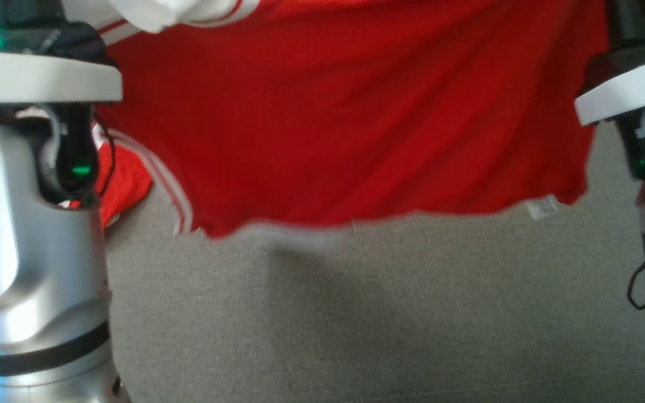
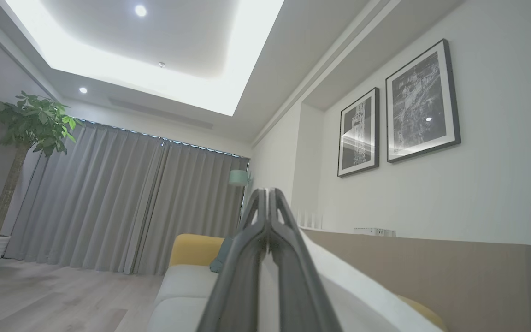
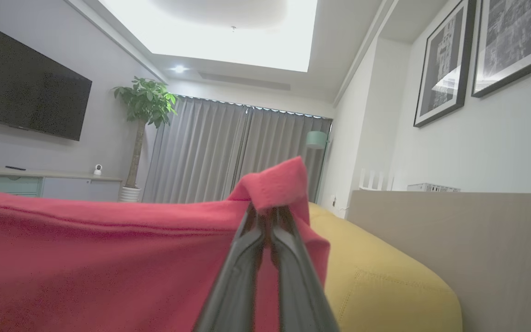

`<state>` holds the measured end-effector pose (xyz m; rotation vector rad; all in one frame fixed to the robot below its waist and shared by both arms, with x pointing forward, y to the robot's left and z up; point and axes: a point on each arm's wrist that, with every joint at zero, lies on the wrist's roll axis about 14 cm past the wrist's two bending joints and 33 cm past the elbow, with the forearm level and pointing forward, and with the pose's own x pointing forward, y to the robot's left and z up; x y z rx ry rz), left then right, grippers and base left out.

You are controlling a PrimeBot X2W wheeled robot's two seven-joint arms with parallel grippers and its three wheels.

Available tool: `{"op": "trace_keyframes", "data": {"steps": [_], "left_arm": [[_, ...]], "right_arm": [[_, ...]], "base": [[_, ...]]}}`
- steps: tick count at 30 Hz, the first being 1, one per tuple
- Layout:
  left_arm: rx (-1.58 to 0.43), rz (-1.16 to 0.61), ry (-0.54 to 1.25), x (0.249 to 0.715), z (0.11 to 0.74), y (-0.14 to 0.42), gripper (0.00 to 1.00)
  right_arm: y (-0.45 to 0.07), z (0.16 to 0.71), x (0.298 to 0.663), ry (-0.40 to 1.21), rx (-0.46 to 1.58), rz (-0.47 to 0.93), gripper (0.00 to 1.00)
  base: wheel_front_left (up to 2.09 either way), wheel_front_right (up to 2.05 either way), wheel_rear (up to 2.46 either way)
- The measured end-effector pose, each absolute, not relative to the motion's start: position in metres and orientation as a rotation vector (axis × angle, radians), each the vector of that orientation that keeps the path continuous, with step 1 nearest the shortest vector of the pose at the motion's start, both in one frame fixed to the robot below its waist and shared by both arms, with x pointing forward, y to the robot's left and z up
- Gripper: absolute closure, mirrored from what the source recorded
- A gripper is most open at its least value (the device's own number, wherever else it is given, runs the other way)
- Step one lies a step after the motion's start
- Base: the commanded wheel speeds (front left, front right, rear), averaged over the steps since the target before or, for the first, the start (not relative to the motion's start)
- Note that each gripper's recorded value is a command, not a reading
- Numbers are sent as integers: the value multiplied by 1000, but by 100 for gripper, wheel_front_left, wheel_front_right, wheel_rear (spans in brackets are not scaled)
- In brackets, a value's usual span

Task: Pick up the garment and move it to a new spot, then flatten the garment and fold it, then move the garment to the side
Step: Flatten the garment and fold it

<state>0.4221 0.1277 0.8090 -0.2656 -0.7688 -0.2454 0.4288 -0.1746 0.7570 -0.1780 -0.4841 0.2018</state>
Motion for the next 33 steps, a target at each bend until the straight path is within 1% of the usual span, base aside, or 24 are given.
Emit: {"op": "trace_keyframes", "data": {"steps": [2,5,11,14,17,19,22,23,25,28,33], "left_arm": [[-275,-241,-779,415,819,132,100],[-269,-244,-769,412,824,134,100],[-268,-249,-641,441,804,131,100],[-271,-254,-566,473,795,127,100],[-228,-250,-549,512,799,128,100],[-204,-236,-552,541,803,129,100],[-185,-213,-589,579,810,131,100],[-188,-198,-638,598,819,132,100],[-203,-179,-692,613,827,134,100],[-215,-164,-700,633,820,137,100],[-176,-186,-576,654,766,133,100]], "right_arm": [[-176,768,422,-494,-174,199,100],[-177,770,421,-465,-155,201,100],[-178,739,441,-328,-85,207,100],[-177,711,467,-222,-70,209,100],[-173,714,505,-204,-51,210,100],[-168,730,535,-241,-39,212,100],[-166,758,573,-342,-70,204,100],[-169,769,594,-401,-92,186,100],[-170,770,613,-446,-109,177,100],[-170,749,635,-449,-106,173,100],[-158,683,658,-320,-72,196,100]], "base": [[0,0,0],[0,0,0],[0,0,0],[0,0,0],[0,0,0],[0,0,0],[0,0,0],[0,0,0],[0,0,0],[0,0,0],[0,0,0]]}}
